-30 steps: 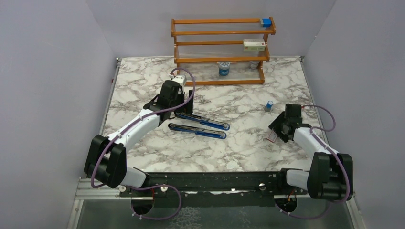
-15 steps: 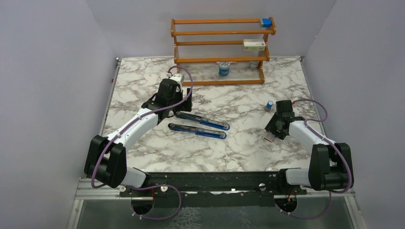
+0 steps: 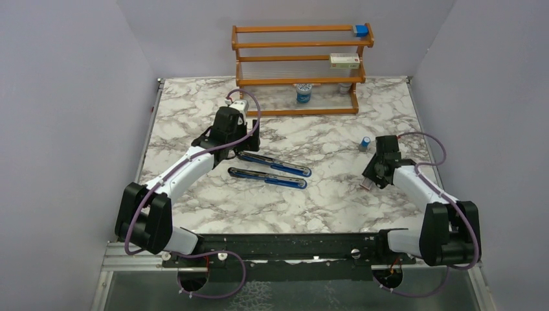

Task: Load the staples into the stapler
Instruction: Pick up the staple box from the center of the board, then place the staple box at the center of the board.

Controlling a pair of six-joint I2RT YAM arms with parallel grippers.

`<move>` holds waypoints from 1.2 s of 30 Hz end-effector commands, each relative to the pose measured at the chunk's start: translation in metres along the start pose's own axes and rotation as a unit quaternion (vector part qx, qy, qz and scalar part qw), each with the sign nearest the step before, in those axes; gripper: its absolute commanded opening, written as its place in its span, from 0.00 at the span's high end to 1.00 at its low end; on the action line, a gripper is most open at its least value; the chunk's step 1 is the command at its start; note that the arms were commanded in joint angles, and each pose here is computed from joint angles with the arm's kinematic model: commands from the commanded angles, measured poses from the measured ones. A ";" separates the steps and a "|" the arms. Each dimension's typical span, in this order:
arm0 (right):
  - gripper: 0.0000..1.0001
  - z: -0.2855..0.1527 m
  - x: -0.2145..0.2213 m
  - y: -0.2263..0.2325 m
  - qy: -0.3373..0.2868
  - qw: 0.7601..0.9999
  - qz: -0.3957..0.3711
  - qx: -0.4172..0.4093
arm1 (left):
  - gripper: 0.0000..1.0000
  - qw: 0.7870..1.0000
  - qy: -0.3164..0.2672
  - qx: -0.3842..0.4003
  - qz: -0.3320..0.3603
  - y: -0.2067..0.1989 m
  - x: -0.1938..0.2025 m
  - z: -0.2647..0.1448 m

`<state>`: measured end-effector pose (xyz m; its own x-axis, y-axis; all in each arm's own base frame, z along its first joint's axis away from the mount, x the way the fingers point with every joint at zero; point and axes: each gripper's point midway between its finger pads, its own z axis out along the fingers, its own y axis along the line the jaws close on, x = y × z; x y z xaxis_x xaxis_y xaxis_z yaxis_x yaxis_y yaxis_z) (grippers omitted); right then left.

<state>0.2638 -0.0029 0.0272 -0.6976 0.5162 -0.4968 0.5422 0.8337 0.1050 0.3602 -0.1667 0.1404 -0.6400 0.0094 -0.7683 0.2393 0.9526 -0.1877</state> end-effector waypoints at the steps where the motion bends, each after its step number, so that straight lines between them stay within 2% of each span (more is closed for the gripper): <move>1: 0.66 -0.018 -0.027 0.019 -0.049 0.997 -0.041 -0.031 | 0.01 1.000 -0.008 0.015 -0.010 -0.006 -0.011 0.001; 6: 0.67 -0.032 -0.029 0.060 -0.065 0.988 -0.117 -0.081 | 0.01 1.000 -0.006 0.014 -0.012 -0.005 -0.010 0.002; 11: 0.69 -0.043 -0.018 0.110 -0.070 0.965 -0.203 -0.151 | 0.01 1.000 -0.007 0.012 -0.014 -0.003 -0.010 0.002; 16: 0.68 -0.047 -0.020 0.153 -0.077 0.929 -0.285 -0.225 | 0.01 1.000 -0.009 0.010 -0.017 0.000 -0.012 0.002; 21: 0.65 -0.042 -0.027 0.189 -0.090 0.883 -0.365 -0.282 | 0.01 1.000 -0.007 0.010 -0.022 0.002 -0.011 0.003; 29: 0.62 -0.026 -0.002 0.228 -0.037 0.800 -0.471 -0.371 | 0.01 1.000 -0.008 0.003 -0.025 0.006 -0.010 0.004; 36: 0.62 -0.009 0.004 0.241 0.000 0.753 -0.534 -0.385 | 0.01 1.000 -0.004 0.004 -0.028 0.006 -0.006 0.007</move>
<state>0.3881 0.1906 0.0565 -0.6172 -0.4324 -0.6574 -0.6502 0.7508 0.1166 0.3639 -0.1599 0.1345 -0.6586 -0.0230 -0.7521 0.2065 0.9556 -0.2101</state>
